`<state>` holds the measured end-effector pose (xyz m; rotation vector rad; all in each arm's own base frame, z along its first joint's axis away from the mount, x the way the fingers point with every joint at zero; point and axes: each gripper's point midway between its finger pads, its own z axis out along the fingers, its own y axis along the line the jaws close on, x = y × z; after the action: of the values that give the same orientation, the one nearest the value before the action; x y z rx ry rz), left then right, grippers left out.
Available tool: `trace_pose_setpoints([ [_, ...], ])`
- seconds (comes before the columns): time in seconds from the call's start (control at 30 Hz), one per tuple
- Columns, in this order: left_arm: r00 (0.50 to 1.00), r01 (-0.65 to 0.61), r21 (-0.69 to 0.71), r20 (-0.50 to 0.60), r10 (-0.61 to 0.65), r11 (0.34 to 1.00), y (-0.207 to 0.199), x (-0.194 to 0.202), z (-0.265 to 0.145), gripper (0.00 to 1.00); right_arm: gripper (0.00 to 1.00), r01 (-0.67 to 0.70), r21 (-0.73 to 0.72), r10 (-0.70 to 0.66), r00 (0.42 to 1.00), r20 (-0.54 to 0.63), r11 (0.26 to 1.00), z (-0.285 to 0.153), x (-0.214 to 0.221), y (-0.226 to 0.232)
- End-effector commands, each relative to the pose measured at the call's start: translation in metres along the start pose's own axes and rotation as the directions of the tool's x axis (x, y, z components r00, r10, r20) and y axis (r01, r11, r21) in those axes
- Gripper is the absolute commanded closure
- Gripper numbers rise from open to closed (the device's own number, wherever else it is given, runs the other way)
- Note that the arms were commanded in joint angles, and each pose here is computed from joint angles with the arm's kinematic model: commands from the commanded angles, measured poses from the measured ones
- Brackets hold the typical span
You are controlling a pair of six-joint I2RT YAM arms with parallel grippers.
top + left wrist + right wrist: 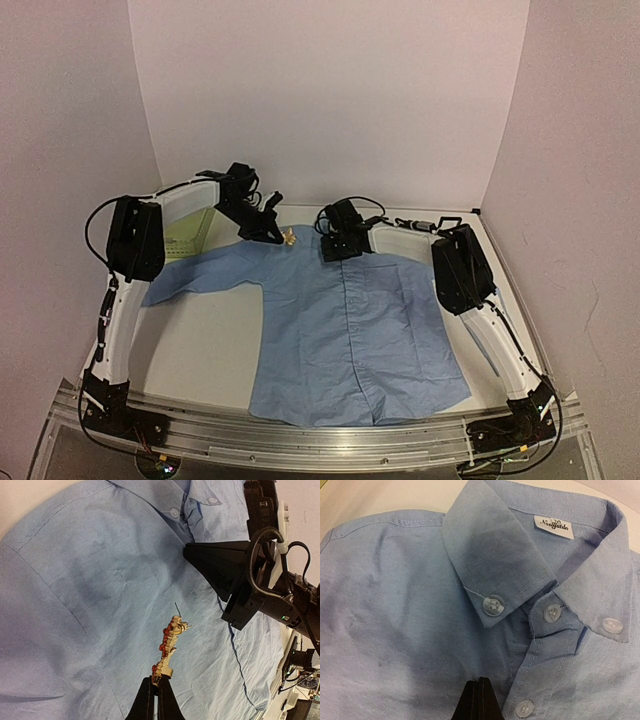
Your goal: Pin the brooch onto the clothing
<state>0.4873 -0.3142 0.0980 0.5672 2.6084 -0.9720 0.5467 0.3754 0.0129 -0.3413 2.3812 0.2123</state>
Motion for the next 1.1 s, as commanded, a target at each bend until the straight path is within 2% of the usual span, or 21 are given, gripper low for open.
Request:
trace_pose_setpoints([
  [0.0, 0.999, 0.031, 0.007, 0.010, -0.031, 1.000, 0.004, 0.000, -0.013, 1.00, 1.00, -0.042, -0.045, 0.041, 0.999, -0.036, 0.998, -0.022, -0.005, 0.010],
  [0.2, 0.998, 0.054, -0.059, 0.027, -0.053, 0.997, 0.023, 0.011, -0.017, 1.00, 1.00, -0.108, -0.114, 0.111, 0.994, 0.022, 0.988, -0.041, -0.034, 0.017],
  [0.5, 0.991, 0.125, -0.069, 0.053, -0.122, 0.990, 0.036, 0.006, -0.021, 1.00, 1.00, -0.129, -0.130, 0.129, 0.992, -0.006, 0.983, -0.038, -0.022, 0.018],
  [0.7, 0.992, 0.122, -0.086, 0.028, -0.120, 0.989, 0.029, 0.013, -0.031, 1.00, 1.00, -0.146, -0.119, 0.144, 0.989, -0.021, 0.982, -0.035, -0.015, 0.016],
  [1.07, 0.990, 0.126, -0.138, -0.040, -0.133, 0.982, 0.033, 0.038, -0.027, 1.00, 1.00, -0.159, -0.140, 0.162, 0.987, 0.010, 0.977, -0.038, -0.029, 0.020],
])
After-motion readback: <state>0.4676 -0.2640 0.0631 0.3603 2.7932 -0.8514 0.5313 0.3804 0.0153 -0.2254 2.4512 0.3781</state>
